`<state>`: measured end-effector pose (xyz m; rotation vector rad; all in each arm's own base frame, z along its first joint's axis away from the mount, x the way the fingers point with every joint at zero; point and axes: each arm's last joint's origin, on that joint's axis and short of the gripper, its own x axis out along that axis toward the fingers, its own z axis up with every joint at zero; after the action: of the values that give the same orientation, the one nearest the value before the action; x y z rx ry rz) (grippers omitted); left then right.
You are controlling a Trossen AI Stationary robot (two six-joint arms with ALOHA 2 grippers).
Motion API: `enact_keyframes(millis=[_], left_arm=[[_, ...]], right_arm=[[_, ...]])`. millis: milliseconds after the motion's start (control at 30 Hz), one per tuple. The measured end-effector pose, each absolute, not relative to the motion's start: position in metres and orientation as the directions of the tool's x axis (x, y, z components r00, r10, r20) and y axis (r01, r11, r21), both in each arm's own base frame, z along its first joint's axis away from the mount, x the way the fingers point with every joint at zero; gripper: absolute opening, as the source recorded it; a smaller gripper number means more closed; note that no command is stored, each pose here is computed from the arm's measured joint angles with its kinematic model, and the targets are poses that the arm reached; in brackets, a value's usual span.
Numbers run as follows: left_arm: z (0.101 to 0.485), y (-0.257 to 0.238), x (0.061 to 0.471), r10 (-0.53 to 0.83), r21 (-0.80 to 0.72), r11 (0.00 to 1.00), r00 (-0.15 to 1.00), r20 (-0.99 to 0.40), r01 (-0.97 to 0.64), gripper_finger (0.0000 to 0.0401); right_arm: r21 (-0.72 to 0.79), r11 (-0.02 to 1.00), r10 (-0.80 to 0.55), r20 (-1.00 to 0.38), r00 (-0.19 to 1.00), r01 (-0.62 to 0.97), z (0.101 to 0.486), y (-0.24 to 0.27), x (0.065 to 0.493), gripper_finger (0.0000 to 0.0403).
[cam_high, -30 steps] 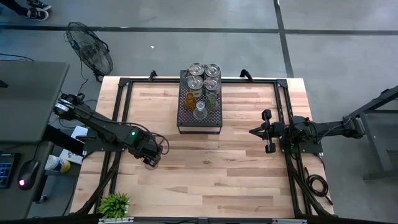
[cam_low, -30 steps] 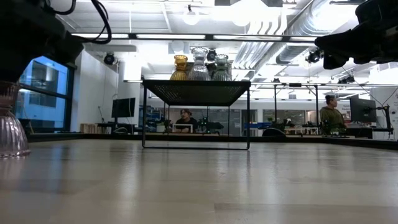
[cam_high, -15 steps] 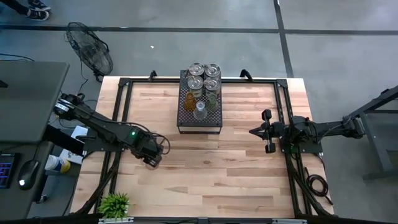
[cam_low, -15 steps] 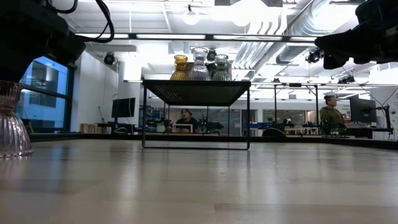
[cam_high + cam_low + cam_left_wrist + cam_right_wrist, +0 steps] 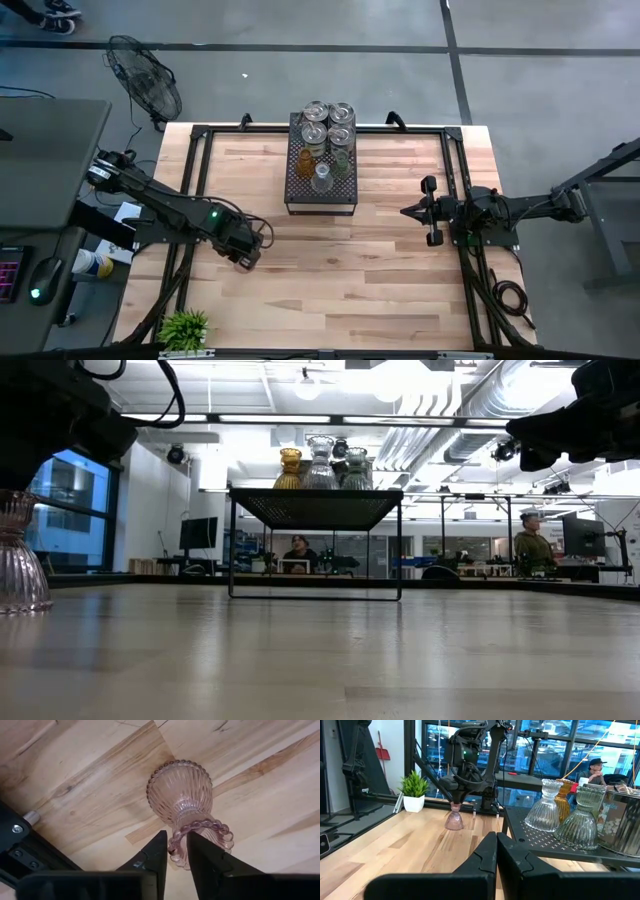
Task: Pick & Place candle stick holders
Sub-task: Put the pink candle holder on the black shelf
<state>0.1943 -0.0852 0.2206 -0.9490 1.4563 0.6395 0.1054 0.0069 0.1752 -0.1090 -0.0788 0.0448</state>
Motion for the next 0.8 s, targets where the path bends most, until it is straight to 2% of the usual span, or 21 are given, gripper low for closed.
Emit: enact_keyframes(millis=[233, 800], left_arm=[[0.2214, -0.0855, 0.1951, -0.187, -0.157, 0.512, 0.068, -0.98, -0.845, 0.004], [0.2233, -0.0871, 0.2005, -0.19, -0.211, 0.503, 0.131, -0.973, -0.838, 0.0014]], right_arm=[[-0.11, 0.993, 0.049, 0.076, 0.996, -0.04, 0.1752, 0.0069, 0.1054, 0.0], [-0.11, 0.993, 0.05, 0.076, 0.996, -0.041, 0.1752, 0.007, 0.1054, 0.0]])
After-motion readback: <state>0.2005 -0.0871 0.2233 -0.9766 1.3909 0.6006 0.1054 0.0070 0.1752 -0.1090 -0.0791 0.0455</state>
